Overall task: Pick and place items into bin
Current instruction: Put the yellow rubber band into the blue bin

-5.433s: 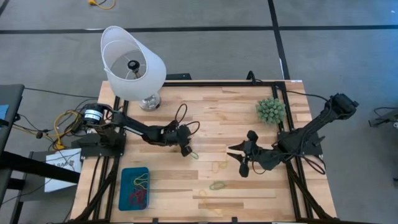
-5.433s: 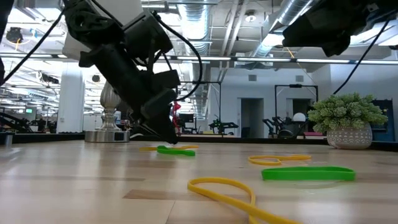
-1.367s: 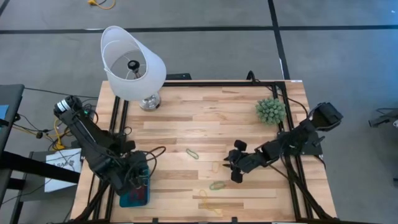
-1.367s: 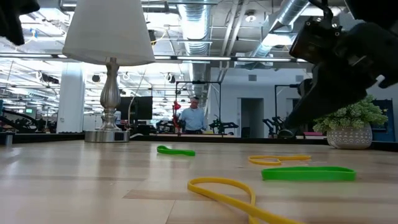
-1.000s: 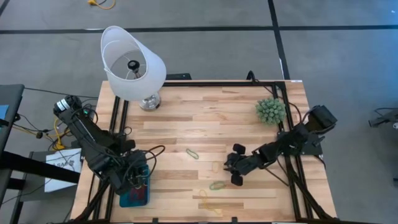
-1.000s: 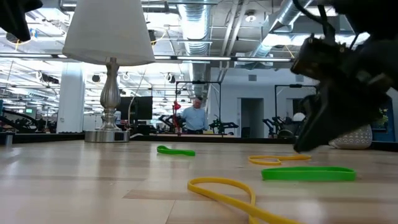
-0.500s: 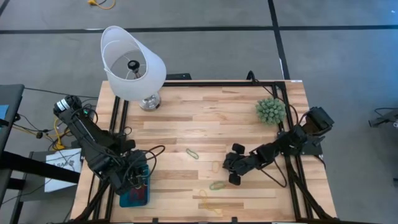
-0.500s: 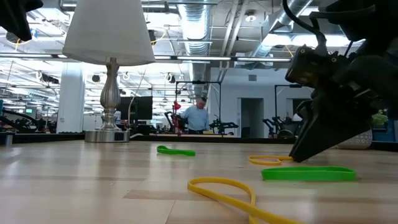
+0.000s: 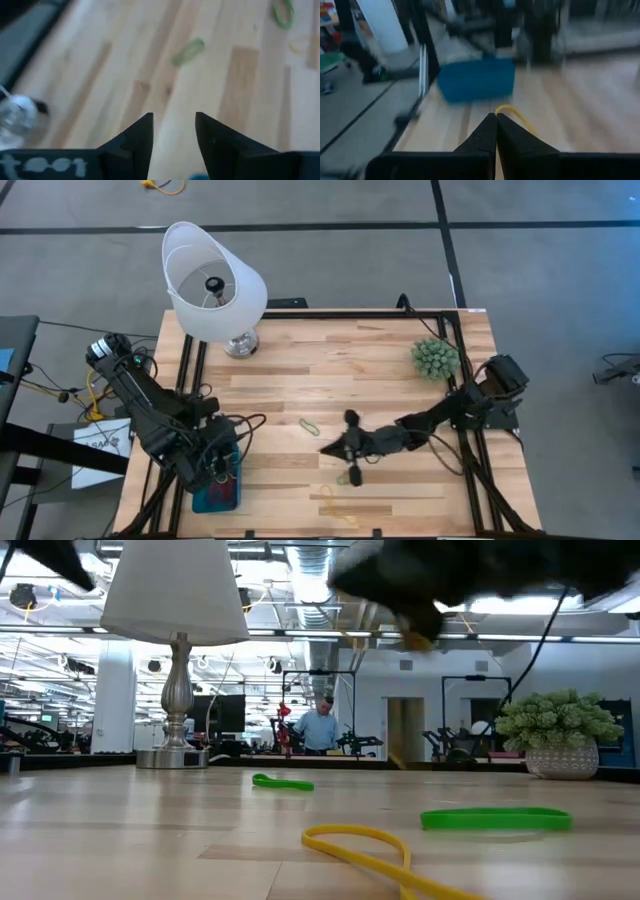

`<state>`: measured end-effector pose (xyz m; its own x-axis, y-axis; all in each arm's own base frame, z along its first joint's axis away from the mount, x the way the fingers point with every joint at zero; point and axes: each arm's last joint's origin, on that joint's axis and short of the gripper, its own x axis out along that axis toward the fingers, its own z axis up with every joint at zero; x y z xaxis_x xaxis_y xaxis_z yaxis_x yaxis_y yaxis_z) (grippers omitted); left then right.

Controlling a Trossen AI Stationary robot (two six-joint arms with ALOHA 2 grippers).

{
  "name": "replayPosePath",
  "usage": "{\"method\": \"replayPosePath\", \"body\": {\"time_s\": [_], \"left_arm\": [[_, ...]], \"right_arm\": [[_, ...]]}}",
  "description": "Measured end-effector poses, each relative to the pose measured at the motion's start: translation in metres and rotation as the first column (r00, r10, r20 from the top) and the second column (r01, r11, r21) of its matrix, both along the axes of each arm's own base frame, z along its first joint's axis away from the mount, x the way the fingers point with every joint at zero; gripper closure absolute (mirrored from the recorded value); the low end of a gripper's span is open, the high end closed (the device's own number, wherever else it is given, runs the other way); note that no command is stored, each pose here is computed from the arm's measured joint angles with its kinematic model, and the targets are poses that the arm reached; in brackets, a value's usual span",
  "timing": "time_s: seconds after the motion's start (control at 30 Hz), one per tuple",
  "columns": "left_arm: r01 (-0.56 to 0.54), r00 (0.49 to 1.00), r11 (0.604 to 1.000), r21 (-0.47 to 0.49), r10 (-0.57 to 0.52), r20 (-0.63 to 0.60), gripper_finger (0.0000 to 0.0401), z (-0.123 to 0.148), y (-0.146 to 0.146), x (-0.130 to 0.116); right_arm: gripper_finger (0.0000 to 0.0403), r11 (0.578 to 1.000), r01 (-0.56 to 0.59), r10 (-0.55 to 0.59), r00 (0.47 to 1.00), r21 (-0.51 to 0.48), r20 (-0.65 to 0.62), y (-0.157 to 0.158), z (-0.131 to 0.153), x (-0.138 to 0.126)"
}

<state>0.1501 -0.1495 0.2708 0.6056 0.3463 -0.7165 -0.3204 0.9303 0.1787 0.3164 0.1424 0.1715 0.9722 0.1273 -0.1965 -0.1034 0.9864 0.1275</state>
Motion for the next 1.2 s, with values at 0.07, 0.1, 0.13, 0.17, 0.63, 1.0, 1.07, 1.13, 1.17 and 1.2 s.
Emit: {"method": "replayPosePath", "body": {"time_s": [0.07,0.1,0.13,0.17,0.63,1.0,1.07,1.13,1.17,1.2], "left_arm": [[-0.011,0.998,0.999,0.04,0.009,0.059,0.0264,0.003,0.002,0.0],[-0.021,0.995,0.998,0.06,0.015,0.095,0.0264,0.005,0.004,0.0],[-0.036,0.991,0.997,0.072,0.026,0.134,0.0264,0.008,0.006,-0.001],[-0.056,0.983,0.995,0.078,0.041,0.177,0.0264,0.011,0.008,-0.002],[-0.167,0.916,0.967,0.191,0.081,0.393,0.0264,0.032,0.033,-0.015],[-0.148,0.929,0.963,0.227,0.057,0.366,0.0264,0.032,0.034,-0.016],[-0.148,0.929,0.962,0.23,0.056,0.365,0.0264,0.032,0.034,-0.016],[-0.145,0.931,0.959,0.242,0.049,0.363,0.0264,0.032,0.034,-0.016],[-0.145,0.931,0.959,0.243,0.048,0.362,0.0264,0.032,0.034,-0.016],[-0.145,0.931,0.959,0.244,0.048,0.362,0.0264,0.032,0.034,-0.016]], "right_arm": [[0.0401,0.999,0.007,-0.003,0.997,-0.048,0.081,0.005,0.016,0.025],[0.0402,0.998,0.014,-0.007,0.995,-0.063,0.104,0.007,0.021,0.038],[0.0402,0.997,0.02,-0.011,0.993,-0.075,0.115,0.009,0.025,0.052],[0.0402,0.996,0.011,0.0,0.993,-0.089,0.119,0.012,0.027,0.066],[0.0403,0.993,-0.061,0.076,0.985,-0.1,0.154,0.029,0.024,0.223],[0.0403,0.994,-0.034,0.05,0.985,-0.1,0.166,0.022,0.004,0.267],[0.0403,0.992,-0.04,0.061,0.981,-0.118,0.182,0.02,0.007,0.269],[0.0403,0.989,-0.047,0.078,0.973,-0.143,0.216,0.018,0.014,0.269],[0.0403,0.987,-0.044,0.08,0.969,-0.154,0.235,0.018,0.018,0.269],[0.0403,0.986,-0.042,0.083,0.964,-0.162,0.254,0.017,0.024,0.268]]}}
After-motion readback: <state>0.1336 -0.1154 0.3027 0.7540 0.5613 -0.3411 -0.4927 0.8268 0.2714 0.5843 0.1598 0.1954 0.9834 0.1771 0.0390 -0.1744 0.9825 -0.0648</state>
